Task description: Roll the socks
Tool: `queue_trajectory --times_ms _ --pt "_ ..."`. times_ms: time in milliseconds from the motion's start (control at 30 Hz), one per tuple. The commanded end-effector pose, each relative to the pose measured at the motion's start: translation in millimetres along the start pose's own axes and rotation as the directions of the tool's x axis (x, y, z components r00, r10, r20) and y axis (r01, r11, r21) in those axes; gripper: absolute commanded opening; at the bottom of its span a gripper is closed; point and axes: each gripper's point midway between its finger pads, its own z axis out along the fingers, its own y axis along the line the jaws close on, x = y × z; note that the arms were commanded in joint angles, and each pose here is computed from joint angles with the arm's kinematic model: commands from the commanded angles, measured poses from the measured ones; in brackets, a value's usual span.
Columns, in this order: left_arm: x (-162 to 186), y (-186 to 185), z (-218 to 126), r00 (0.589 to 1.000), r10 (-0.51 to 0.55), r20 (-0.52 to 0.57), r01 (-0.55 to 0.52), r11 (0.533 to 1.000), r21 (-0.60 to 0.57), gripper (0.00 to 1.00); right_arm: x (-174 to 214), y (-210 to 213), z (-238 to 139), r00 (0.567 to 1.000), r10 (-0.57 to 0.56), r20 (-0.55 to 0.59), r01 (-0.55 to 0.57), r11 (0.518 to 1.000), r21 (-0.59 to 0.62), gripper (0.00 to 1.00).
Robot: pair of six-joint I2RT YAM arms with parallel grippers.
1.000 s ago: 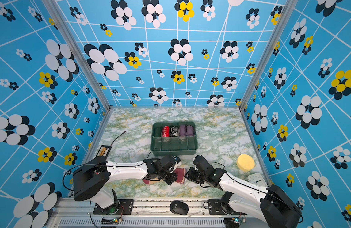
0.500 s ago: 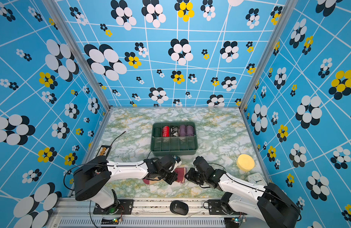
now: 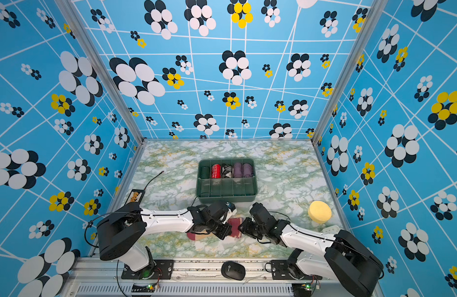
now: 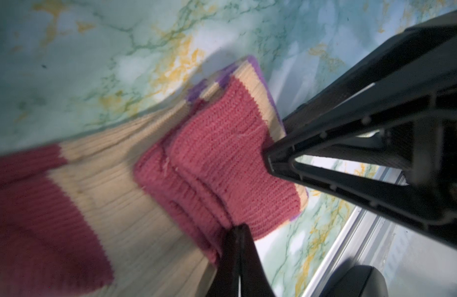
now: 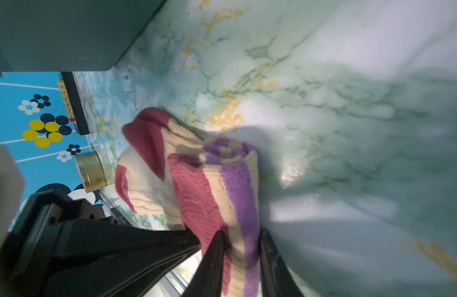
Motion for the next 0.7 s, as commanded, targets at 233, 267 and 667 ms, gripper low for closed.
queue_trajectory --times_ms 233,267,667 --pt "15.6 15.0 9.9 0.997 -0.04 -0.059 0.039 0.999 -0.021 0.07 4.6 -23.9 6.6 1.0 0.017 -0.012 -0.016 0.996 0.087 0.24" --pt "15.2 14.7 9.9 0.997 -0.041 -0.059 0.04 0.999 -0.02 0.07 4.7 -24.3 6.7 1.0 0.015 -0.013 -0.014 0.996 0.089 0.22" --pt "5.6 9.2 5.0 0.998 -0.039 -0.039 0.039 0.999 0.005 0.07 -8.0 -14.7 -4.0 0.994 -0.11 -0.012 0.11 0.981 0.161 0.0"
